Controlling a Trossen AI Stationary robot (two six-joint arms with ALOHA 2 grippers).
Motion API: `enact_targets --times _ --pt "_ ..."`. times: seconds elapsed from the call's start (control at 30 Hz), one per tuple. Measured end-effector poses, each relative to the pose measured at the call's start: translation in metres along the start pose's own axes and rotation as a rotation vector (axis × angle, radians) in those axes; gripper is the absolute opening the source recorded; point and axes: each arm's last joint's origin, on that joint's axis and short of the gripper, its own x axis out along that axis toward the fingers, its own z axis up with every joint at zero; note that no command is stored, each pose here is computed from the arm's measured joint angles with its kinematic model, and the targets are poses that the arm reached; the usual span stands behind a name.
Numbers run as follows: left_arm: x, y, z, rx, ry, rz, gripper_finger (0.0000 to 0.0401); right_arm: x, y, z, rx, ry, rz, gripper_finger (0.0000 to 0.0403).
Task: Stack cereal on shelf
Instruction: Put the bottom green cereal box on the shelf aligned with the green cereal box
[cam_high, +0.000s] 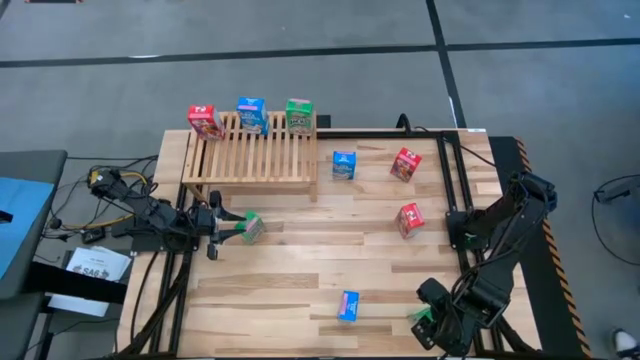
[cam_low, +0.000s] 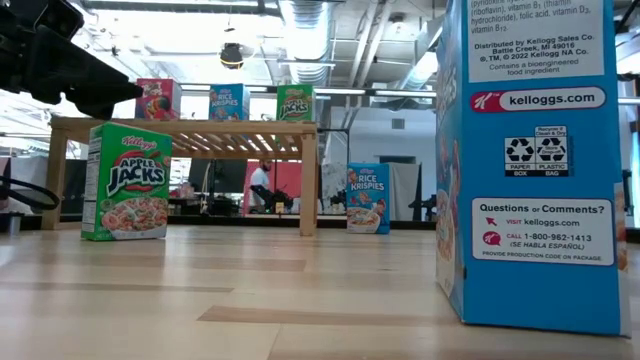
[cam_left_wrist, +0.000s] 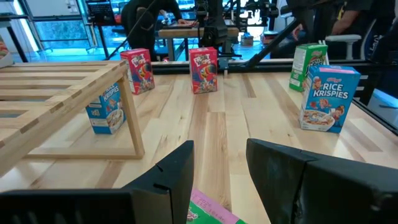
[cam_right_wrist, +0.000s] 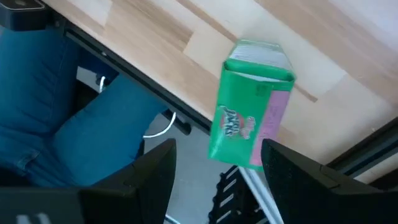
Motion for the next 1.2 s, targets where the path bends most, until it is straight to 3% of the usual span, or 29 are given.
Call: enact_targets --times 0.5,1.03,1.2 --pt "0.0 0.0 0.0 0.0 0.001 0.0 0.0138 0.009 -0.013 0.0 -0.019 -0.041 -0.077 0.0261" --pt "0.0 0.0 0.0 0.001 0.001 0.0 0.0138 0.011 -0.009 0.001 0.0 -0.076 -0.025 0.0261" --pt "0.0 0.0 0.0 0.001 0.001 0.0 0.0138 0.011 -0.011 0.001 -0.001 -0.086 -0.036 0.0292"
